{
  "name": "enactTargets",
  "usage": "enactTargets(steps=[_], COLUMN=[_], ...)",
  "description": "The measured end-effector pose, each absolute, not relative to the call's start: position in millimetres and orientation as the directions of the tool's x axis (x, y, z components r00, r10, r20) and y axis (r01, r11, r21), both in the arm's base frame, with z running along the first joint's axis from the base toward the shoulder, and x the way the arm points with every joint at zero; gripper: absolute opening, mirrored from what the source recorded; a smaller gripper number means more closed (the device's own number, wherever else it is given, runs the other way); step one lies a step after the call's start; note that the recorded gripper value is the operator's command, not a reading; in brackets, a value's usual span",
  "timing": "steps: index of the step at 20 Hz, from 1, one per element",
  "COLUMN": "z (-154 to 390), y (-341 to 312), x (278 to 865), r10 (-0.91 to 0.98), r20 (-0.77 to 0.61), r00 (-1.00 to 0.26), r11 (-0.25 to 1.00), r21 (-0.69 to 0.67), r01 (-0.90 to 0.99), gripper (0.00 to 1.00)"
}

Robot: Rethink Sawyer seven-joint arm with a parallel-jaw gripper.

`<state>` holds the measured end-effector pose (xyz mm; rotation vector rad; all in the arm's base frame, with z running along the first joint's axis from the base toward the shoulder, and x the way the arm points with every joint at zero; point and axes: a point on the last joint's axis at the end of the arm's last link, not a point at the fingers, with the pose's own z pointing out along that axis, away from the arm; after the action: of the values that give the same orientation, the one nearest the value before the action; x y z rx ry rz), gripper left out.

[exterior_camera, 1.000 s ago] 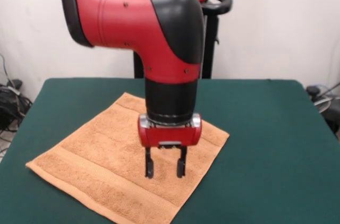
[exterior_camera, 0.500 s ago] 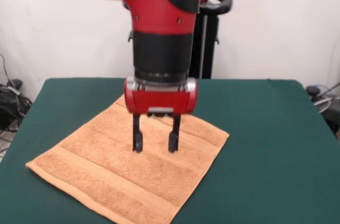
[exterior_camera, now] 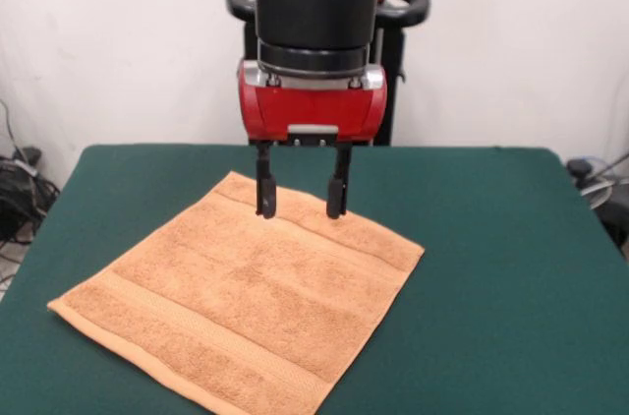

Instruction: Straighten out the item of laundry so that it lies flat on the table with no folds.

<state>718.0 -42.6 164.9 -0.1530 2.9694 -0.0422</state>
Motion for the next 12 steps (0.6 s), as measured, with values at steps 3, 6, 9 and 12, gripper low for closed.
enactTargets(steps=[3, 6, 9, 12], z=[169.6, 172.8, 174.5, 175.2], y=[-43.5, -45.0, -45.4, -45.9], x=[720.8, 724.4, 726.5, 727.3], r10=[-0.105, -0.104, -0.104, -0.104], r20=[-0.175, -0.184, -0.188, -0.19], r00=[-0.979, -0.977, -0.977, -0.976], r11=[0.994, 0.994, 0.994, 0.994], r21=[-0.041, -0.045, -0.046, -0.047], r01=[-0.099, -0.098, -0.097, -0.097], gripper=[1.0, 1.0, 1.0, 1.0])
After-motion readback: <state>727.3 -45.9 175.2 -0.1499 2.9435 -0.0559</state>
